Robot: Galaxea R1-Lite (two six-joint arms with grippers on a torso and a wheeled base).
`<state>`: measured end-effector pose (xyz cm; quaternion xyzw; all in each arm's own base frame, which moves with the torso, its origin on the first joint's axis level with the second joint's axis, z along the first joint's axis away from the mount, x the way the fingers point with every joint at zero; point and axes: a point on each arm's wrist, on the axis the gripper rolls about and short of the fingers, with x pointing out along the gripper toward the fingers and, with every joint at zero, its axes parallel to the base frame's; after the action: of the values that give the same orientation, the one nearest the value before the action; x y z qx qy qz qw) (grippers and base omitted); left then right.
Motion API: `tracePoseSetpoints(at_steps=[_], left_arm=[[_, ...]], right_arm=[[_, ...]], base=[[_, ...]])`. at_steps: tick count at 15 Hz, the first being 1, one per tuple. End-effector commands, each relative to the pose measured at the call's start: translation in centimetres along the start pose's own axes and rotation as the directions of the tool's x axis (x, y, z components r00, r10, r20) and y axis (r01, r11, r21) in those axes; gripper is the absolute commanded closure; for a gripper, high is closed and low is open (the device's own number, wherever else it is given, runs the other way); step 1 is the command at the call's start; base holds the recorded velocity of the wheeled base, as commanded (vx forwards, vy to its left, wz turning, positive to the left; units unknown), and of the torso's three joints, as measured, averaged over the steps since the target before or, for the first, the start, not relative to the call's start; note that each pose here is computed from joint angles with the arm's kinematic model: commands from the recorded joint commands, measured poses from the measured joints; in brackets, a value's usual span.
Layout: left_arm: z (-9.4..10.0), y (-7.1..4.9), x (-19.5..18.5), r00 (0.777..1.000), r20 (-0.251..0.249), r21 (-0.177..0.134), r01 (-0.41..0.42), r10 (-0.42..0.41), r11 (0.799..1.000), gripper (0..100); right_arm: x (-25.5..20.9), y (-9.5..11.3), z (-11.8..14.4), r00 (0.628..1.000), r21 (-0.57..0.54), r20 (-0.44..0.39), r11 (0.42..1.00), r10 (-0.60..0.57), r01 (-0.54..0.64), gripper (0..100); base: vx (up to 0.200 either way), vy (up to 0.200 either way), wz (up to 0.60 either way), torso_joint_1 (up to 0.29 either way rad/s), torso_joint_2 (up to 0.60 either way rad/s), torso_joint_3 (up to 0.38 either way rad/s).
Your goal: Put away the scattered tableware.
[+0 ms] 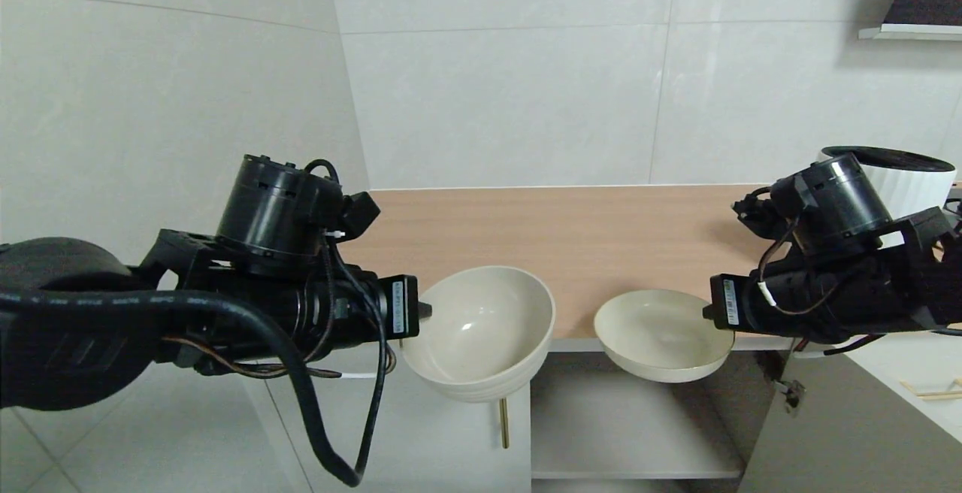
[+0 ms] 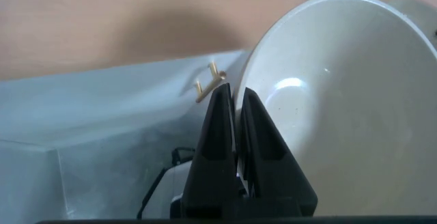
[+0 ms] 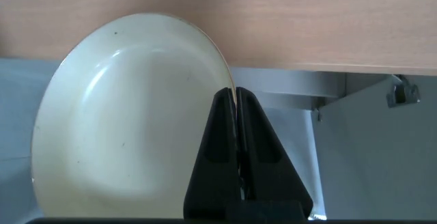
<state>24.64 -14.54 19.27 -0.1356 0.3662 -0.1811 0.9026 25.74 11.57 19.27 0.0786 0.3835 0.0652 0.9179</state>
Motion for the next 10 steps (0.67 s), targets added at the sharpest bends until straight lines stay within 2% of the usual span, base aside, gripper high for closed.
tracePoseSetpoints(at_steps=[1, 3, 10], left_arm=[[-0.54, -0.04, 1.06, 0.999, -0.037, 0.004, -0.011, 0.011, 1.0, 100], [-0.59, -0.01, 1.31, 0.999, -0.041, 0.004, -0.013, 0.013, 1.0, 100], [-0.59, 0.02, 1.25, 0.999, -0.03, 0.009, -0.021, 0.021, 1.0, 100]], right_arm=[[-0.03, -0.06, -0.12, 1.0, -0.002, -0.002, 1.0, -0.002, 0.002, 100], [0.08, -0.11, -0.27, 1.0, -0.006, -0.008, 1.0, -0.005, 0.004, 100], [0.7, -0.1, -0.44, 1.0, -0.008, -0.023, 1.0, -0.014, 0.014, 100]], base=[[-0.2, 0.0, 0.0, 0.012, 0.0, -0.002], [-0.2, 0.0, 0.0, 0.012, 0.0, 0.005], [0.0, 0.0, 0.0, 0.0, 0.0, 0.0]])
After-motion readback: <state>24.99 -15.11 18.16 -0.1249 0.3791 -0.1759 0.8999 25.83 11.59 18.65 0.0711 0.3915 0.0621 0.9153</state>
